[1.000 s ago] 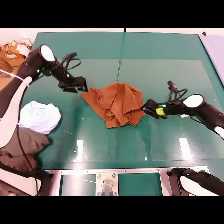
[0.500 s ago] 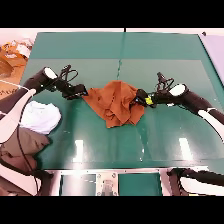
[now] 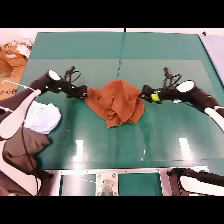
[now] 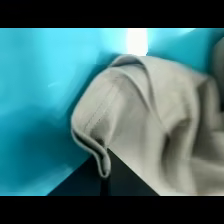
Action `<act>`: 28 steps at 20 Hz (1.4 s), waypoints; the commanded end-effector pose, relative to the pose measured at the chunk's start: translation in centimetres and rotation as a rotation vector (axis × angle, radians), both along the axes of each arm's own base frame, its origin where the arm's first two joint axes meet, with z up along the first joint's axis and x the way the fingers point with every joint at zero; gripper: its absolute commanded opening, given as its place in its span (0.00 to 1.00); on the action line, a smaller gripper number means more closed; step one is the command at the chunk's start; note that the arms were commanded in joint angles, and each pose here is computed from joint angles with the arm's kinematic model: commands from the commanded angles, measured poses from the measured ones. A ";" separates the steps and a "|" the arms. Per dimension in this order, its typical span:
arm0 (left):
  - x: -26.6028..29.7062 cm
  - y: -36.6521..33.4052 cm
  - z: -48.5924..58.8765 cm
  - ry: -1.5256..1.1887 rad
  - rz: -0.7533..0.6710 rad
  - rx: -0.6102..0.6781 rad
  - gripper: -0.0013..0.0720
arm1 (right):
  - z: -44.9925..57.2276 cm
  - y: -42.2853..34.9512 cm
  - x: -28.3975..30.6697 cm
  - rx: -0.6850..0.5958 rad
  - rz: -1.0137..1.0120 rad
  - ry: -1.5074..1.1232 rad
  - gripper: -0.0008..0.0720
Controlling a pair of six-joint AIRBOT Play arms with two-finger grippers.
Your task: Fold the shirts.
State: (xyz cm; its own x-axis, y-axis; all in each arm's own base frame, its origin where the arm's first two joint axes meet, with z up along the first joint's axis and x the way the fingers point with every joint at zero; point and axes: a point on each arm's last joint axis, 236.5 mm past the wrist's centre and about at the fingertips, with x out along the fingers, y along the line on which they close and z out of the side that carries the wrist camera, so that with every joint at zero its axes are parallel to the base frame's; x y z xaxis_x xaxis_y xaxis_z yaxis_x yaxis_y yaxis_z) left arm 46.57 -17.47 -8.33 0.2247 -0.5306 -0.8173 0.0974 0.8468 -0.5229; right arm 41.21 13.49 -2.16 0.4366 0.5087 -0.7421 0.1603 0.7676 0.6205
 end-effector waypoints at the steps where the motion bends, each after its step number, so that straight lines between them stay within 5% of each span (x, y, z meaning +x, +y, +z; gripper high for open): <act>1: 1.1 2.5 6.6 -0.122 -0.005 0.074 0.05 | 4.7 -4.8 0.3 -0.017 -0.053 -0.097 0.03; 7: -1.6 3.5 31.1 -0.620 0.007 0.048 0.05 | 26.5 -12.7 -1.6 -0.133 -0.192 -0.583 0.03; 13: -13.8 4.3 50.4 -1.070 0.040 -0.008 0.05 | 46.2 -11.2 -11.2 -0.268 -0.233 -1.071 0.03; 19: -24.1 4.2 63.3 -1.438 0.024 -0.090 0.05 | 55.6 -7.8 -19.8 -0.340 -0.217 -1.349 0.03; 24: -22.0 5.1 62.9 -1.440 0.044 -0.015 0.05 | 53.8 -9.0 -17.1 -0.344 -0.217 -1.274 0.04; 28: -14.1 3.8 54.6 -1.151 -0.038 0.037 0.05 | 45.4 -12.5 -7.6 -0.285 -0.212 -1.021 0.04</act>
State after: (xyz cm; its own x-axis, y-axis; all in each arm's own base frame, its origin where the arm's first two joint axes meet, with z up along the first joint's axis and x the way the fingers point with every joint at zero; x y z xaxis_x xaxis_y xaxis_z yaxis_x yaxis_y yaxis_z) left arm 28.59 -13.11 51.02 0.8507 -0.5255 0.0108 0.5253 0.8496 -0.0473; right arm 28.78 2.69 48.05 0.9756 0.2093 0.0658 -0.2193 0.9350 0.2788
